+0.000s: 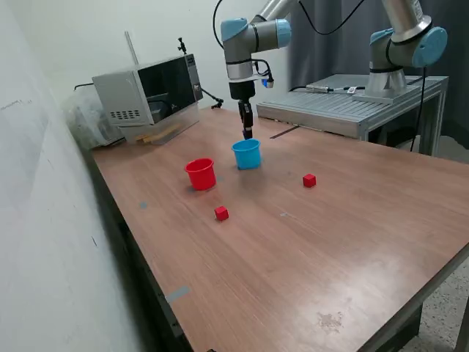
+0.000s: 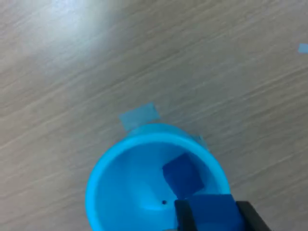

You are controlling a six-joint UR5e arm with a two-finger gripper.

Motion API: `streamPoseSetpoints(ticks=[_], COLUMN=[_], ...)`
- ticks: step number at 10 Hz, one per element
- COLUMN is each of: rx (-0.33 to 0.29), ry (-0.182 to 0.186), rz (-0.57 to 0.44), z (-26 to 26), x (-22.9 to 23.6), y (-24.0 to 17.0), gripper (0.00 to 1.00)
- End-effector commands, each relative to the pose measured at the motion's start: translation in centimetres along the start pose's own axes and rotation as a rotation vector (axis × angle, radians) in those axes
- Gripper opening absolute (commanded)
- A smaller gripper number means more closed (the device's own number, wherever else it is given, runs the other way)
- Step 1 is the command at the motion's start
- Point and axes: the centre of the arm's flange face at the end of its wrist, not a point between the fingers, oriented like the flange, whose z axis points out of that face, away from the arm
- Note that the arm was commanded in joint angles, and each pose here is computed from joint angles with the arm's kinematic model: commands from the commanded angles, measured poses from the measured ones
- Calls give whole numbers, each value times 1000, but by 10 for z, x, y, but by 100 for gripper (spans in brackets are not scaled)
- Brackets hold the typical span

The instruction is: Place red objects in the red bin, and blue objects in the blue bin.

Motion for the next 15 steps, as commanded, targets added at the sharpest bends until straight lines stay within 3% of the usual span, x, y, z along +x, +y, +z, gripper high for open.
streamPoseSetpoints(ticks=[1, 5, 6, 12, 15], rx=[4, 5, 5, 1, -25], ry=[-4, -5, -5, -4, 21], rz=[17, 39, 39, 1, -254], z=[2, 4, 4, 0, -26], x=[-11, -24, -24, -12, 99], y=[3, 7, 6, 1, -70], gripper=[0, 0, 100, 100, 100])
